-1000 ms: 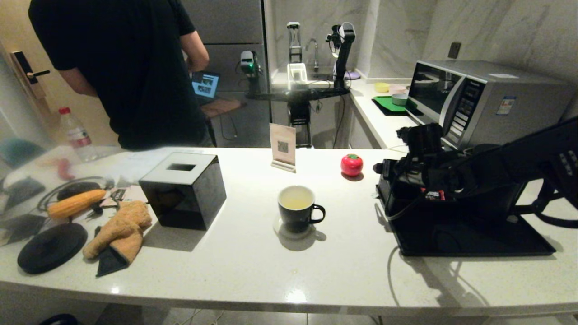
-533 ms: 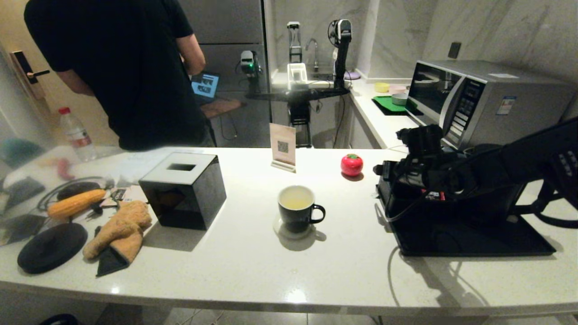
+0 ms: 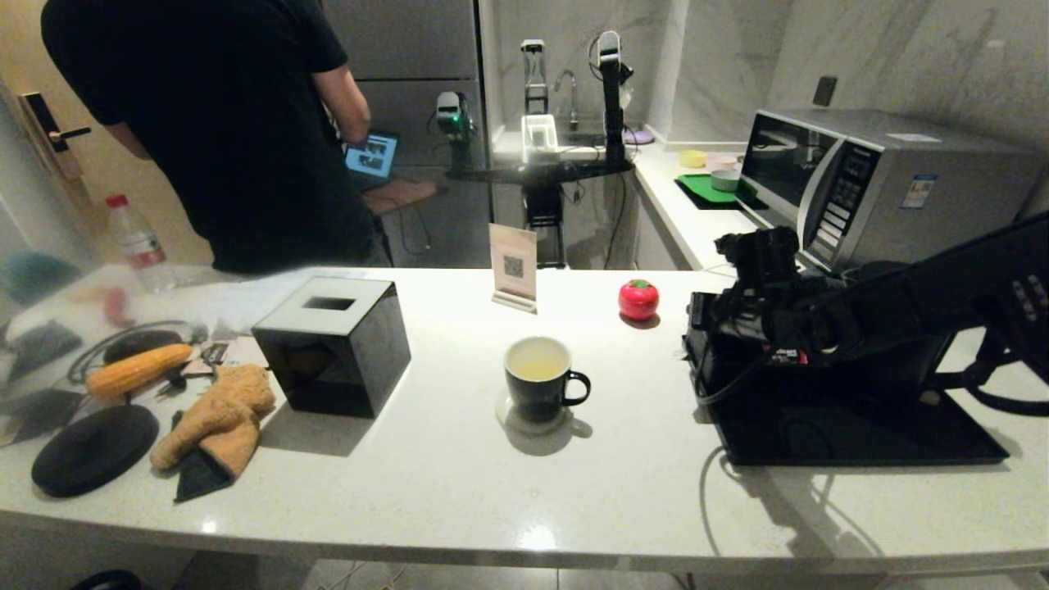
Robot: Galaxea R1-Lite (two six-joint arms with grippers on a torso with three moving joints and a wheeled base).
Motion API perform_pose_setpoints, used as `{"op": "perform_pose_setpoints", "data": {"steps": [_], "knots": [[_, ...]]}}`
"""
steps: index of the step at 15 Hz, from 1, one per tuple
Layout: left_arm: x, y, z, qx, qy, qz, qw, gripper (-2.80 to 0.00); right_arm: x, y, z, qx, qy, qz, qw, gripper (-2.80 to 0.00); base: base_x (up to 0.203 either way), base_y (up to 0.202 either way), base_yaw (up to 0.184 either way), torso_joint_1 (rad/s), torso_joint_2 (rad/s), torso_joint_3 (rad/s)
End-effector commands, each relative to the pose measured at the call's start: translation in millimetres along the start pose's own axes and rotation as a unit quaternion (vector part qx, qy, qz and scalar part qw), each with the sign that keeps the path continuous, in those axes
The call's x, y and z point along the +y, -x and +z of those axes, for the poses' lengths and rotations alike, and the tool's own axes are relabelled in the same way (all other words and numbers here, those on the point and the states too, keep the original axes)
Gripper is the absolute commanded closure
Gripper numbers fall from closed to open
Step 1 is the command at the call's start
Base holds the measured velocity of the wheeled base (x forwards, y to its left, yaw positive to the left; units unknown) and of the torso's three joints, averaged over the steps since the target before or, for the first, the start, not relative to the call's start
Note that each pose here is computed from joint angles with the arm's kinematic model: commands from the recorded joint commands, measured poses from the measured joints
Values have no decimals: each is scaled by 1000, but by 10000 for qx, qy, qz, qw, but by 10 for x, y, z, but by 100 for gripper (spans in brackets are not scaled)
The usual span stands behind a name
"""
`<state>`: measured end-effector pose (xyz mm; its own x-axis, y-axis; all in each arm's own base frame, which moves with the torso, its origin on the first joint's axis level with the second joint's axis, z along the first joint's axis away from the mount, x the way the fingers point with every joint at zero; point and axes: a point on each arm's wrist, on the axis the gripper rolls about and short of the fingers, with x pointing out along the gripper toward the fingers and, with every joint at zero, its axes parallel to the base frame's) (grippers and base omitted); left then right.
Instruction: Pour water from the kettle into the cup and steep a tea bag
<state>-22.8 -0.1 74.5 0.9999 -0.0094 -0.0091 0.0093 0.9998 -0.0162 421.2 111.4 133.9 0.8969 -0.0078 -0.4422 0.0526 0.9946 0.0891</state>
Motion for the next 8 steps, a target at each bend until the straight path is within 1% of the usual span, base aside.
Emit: {"op": "perform_pose_setpoints", "data": {"steps": [1,8], "knots": [[0,0,0,0,4,1,10000,0,21,17,16,-36,-4,24,10000,0,0,0,0,0,0,0],[0,0,0,0,4,1,10000,0,44,56,37,-70,7,53,10000,0,0,0,0,0,0,0]]}}
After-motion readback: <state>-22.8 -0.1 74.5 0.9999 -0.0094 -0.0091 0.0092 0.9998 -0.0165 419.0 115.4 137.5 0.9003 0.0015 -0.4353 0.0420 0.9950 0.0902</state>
